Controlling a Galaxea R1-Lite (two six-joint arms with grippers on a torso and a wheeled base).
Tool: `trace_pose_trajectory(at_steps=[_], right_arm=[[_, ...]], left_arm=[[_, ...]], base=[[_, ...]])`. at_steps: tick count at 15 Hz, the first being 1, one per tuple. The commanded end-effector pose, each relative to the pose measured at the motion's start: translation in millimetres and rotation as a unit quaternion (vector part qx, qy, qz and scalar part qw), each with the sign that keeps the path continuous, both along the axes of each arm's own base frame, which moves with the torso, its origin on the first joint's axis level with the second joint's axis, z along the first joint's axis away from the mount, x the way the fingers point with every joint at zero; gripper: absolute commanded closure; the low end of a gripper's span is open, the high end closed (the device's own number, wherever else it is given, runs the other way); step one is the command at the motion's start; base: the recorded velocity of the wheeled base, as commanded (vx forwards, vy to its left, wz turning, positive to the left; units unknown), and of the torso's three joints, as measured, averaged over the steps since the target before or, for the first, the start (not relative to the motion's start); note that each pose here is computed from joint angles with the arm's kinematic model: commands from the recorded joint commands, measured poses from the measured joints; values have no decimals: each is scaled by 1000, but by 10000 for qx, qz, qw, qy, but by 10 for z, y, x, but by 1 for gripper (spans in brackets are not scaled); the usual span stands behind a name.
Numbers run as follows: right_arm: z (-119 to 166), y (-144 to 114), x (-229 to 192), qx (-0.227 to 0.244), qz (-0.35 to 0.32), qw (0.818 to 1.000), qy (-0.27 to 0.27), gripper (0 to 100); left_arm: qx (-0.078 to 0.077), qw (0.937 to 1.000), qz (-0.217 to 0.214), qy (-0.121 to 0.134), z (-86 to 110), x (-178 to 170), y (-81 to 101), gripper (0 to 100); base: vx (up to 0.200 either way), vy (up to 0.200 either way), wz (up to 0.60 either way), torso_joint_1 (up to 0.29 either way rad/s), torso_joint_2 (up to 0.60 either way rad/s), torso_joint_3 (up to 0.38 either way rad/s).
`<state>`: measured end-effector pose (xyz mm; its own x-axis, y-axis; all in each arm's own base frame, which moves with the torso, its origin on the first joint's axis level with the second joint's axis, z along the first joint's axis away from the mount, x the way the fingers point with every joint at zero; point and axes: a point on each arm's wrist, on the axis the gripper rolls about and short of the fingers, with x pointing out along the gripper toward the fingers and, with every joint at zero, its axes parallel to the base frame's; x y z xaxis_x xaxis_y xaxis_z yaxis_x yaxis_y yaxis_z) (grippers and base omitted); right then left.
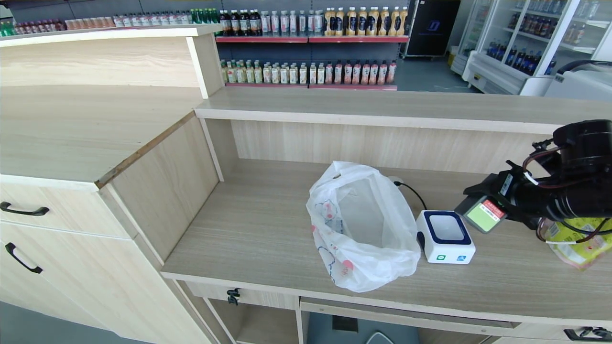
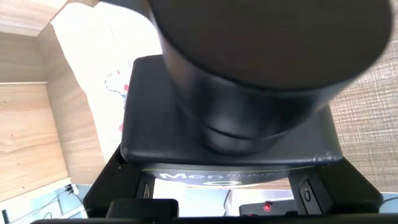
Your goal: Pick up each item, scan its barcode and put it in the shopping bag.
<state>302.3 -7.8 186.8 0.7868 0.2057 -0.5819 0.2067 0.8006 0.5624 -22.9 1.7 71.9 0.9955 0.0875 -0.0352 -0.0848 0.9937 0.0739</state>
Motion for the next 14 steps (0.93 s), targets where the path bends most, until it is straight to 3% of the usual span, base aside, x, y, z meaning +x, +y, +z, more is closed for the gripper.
trace_pose_trajectory(at_steps=[1,14], right_arm=[[-111,23,74,14,38,9998,178,100],[-390,344,424,-75,436,9990,107,100]], left_arm=[[-2,10000,7,0,0,0,0,0],[5,10000,-1,0,0,0,0,0]], base=[[0,0,0,0,0,0],[0,0,0,0,0,0]])
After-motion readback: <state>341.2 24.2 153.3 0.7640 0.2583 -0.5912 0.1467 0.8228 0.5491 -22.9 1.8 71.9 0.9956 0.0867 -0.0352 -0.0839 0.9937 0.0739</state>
